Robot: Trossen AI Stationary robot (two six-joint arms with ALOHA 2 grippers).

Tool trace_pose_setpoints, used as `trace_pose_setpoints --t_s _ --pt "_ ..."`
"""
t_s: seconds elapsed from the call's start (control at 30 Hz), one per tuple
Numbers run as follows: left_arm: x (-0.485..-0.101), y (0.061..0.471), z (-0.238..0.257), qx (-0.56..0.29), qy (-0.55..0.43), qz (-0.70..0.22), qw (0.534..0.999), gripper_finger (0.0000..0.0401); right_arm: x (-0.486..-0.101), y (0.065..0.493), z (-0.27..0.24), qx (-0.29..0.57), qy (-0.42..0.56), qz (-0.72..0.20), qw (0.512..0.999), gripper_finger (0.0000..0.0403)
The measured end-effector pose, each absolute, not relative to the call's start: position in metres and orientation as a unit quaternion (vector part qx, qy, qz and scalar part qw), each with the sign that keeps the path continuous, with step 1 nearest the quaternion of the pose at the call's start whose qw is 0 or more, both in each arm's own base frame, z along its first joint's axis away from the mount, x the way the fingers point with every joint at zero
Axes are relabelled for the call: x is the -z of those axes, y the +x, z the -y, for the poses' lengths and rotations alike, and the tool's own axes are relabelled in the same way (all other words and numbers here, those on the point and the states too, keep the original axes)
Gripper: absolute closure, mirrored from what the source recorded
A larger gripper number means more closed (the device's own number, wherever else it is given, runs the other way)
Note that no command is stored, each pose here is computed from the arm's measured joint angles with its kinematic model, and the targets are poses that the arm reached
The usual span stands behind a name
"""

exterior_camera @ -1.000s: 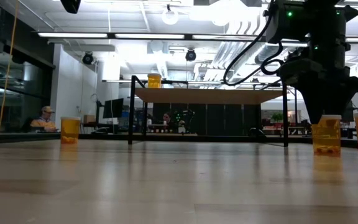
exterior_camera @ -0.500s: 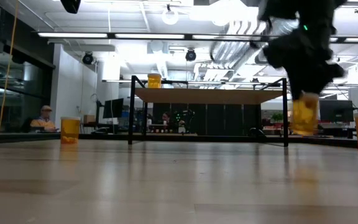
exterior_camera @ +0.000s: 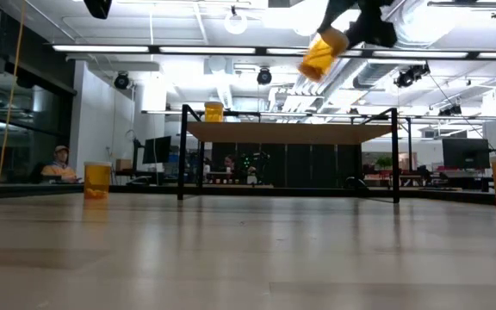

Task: Pick and place medicine bottles onto shelf by color
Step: Put the orange pill bottle on the shelf aligned with the other orange pill bottle

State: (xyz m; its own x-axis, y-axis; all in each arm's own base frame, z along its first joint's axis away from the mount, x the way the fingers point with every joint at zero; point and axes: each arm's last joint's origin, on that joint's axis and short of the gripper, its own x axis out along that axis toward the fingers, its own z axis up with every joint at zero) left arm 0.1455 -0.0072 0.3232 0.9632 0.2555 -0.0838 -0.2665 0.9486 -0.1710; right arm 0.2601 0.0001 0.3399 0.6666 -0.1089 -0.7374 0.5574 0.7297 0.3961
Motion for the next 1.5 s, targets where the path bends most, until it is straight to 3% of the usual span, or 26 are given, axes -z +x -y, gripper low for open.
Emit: trace_pose_setpoints --t_s 0.6,0.9,1.5 --pt "-0.323 0.145 0.007 -0.134 -0.09 -0.031 0.986 0.0401 -0.372 0.323 0.002 0.175 0.201 -0.328 0.906 0.0206" --pt "-0.323 0.145 0.007 -0.134 -0.091 -0.03 0.986 0.0401 -0.37 0.348 0.019 0.197 0.18 -0.335 0.904 0.0206" --pt "-0.323 0.145 0.006 -0.16 -0.089 -0.027 0.983 0.0401 -0.368 0.353 0.027 0.2 0.167 -0.334 0.906 0.0206"
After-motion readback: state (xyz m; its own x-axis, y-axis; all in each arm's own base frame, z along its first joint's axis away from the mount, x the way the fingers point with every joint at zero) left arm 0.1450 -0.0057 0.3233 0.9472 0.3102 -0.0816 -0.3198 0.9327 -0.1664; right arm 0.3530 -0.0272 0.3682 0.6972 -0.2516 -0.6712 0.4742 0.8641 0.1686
